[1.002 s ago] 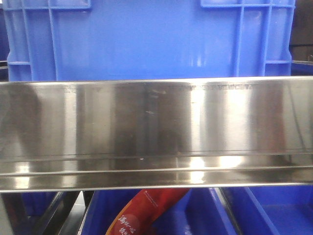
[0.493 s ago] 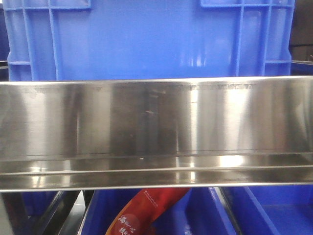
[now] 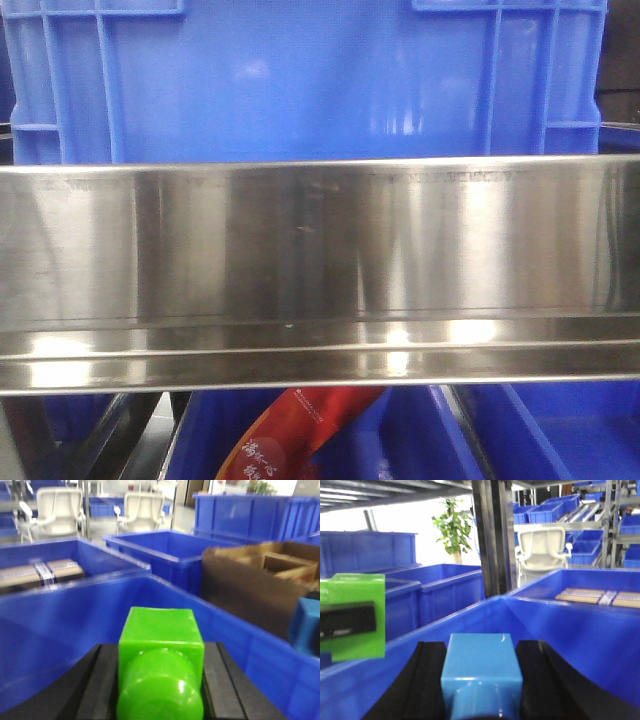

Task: Grab block from conveyor and place in blue bin
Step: 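Open the left gripper to drop the green block into a blue bin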

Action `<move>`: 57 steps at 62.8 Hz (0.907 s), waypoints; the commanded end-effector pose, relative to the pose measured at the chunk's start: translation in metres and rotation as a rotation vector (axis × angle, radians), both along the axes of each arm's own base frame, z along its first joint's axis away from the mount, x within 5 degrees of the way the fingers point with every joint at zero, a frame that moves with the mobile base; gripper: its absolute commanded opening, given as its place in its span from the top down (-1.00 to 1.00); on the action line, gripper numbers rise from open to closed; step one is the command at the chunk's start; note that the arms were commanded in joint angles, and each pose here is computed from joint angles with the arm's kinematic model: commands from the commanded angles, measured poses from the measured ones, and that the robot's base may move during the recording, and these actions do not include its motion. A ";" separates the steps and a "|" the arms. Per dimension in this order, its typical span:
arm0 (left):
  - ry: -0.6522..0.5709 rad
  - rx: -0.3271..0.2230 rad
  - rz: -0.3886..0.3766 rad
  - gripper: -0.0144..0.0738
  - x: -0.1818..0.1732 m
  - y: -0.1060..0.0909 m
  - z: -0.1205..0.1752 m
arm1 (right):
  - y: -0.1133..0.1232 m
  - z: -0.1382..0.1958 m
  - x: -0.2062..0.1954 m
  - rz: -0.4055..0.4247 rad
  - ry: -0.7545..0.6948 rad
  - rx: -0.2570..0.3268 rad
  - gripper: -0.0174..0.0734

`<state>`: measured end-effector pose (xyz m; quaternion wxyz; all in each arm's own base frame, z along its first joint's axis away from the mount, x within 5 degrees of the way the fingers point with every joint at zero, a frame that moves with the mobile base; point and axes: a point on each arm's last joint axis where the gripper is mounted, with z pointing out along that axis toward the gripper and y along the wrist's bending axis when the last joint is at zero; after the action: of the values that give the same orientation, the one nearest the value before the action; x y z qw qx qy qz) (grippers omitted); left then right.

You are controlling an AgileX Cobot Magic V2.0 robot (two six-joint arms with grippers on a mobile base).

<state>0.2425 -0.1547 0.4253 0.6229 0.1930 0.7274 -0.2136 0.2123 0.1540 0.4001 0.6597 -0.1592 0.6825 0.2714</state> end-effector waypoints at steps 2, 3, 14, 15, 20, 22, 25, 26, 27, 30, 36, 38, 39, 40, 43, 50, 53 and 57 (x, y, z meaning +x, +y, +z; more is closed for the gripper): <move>0.022 0.016 -0.009 0.93 0.006 -0.007 -0.006 | 0.006 -0.005 0.011 -0.010 0.001 0.019 0.97; 0.029 0.021 -0.010 0.93 0.007 -0.007 -0.008 | 0.006 -0.007 0.012 -0.013 0.010 0.024 0.97; 0.067 0.043 -0.015 0.72 0.010 -0.010 -0.015 | 0.003 -0.012 0.020 -0.044 0.077 0.069 0.51; 0.067 0.043 -0.015 0.64 0.010 -0.010 -0.015 | 0.003 -0.012 0.020 -0.046 0.077 0.069 0.44; 0.067 0.043 -0.015 0.34 0.010 -0.010 -0.015 | 0.000 -0.013 0.022 -0.057 0.080 0.068 -0.03; 0.067 0.043 -0.015 0.19 0.010 -0.010 -0.015 | -0.001 -0.013 0.023 -0.061 0.083 0.066 -0.18; 0.067 0.043 -0.015 -0.01 0.010 -0.010 -0.015 | -0.002 -0.014 0.023 -0.065 0.091 0.061 -0.36; 0.067 0.043 -0.015 -0.06 0.010 -0.010 -0.015 | -0.002 -0.014 0.023 -0.064 0.094 0.058 -0.43; 0.067 0.043 -0.015 -0.11 0.010 -0.010 -0.015 | -0.002 -0.015 0.023 -0.065 0.096 0.057 -0.47; 0.065 0.041 -0.014 -0.22 0.010 -0.010 -0.015 | -0.002 -0.014 0.023 -0.064 0.098 0.056 -0.56; 0.065 0.041 -0.014 -0.29 0.010 -0.010 -0.015 | -0.004 -0.012 0.021 -0.064 0.094 0.064 -0.57; 0.063 0.040 -0.014 -0.28 0.010 -0.010 -0.014 | -0.004 -0.008 0.020 -0.062 0.089 0.068 -0.57; 0.062 0.039 -0.014 -0.28 0.010 -0.010 -0.014 | -0.005 -0.006 0.019 -0.061 0.085 0.071 -0.57; 0.061 0.039 -0.014 -0.27 0.010 -0.009 -0.013 | -0.005 -0.004 0.018 -0.060 0.083 0.072 -0.57; 0.051 0.033 -0.014 -0.22 0.008 -0.008 -0.011 | -0.008 0.002 0.014 -0.056 0.071 0.081 -0.57; 0.013 0.009 -0.013 0.07 -0.002 -0.002 0.001 | -0.015 0.020 0.002 -0.044 0.047 0.098 -0.37; -0.003 -0.001 -0.011 0.26 -0.008 0.002 0.008 | -0.018 0.025 -0.005 -0.037 0.050 0.096 -0.13; -0.012 -0.007 -0.013 0.50 -0.013 0.005 0.012 | -0.021 0.028 -0.011 -0.030 0.054 0.093 0.22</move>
<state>0.2397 -0.1540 0.4222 0.6044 0.2001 0.7417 -0.2110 0.2094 0.1389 0.4187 0.6464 -0.1099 0.6949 0.2954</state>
